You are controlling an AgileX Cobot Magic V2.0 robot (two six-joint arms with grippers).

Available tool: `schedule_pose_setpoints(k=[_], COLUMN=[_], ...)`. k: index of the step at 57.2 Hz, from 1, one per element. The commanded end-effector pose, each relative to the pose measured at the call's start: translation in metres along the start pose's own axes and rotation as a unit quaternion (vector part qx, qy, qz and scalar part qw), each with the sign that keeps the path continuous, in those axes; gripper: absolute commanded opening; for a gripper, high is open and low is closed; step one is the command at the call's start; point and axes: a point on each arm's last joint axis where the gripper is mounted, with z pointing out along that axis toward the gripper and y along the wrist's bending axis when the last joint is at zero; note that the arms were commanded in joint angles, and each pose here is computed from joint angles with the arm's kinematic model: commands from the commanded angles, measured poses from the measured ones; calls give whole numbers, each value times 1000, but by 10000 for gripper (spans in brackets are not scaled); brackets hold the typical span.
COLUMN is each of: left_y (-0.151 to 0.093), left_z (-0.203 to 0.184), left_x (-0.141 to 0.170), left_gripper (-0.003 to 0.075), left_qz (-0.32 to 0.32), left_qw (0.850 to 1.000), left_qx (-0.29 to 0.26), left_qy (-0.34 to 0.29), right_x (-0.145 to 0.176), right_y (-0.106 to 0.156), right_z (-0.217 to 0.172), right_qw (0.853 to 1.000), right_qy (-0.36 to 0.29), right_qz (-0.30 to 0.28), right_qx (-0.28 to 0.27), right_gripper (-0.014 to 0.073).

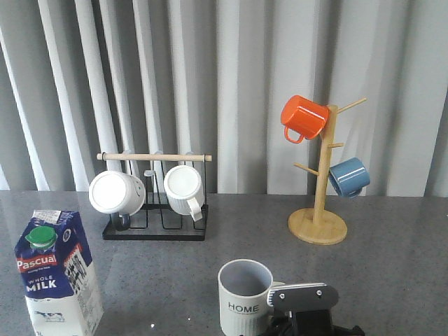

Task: Place milk next to cup
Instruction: 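Slide the white HOME mug with the right gripper toward the table center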

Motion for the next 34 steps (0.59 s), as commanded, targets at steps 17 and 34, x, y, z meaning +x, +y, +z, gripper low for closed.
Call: schedule_pose_setpoints(k=[17, 34], left_y=[-3, -3], left_z=[0, 0], left_x=[-18, -18], left_gripper=[565, 565], left_qz=[-2, -2], left_qw=[999, 999], left_qx=[9, 9], left_qy=[-51, -51], right_x=[-33, -31], right_y=[4, 7], right_z=[-23, -38], right_qw=[999, 999], right_qy=[-41, -34], right_qz=[1, -34], right_qx=[-5, 20], right_gripper=[256, 256])
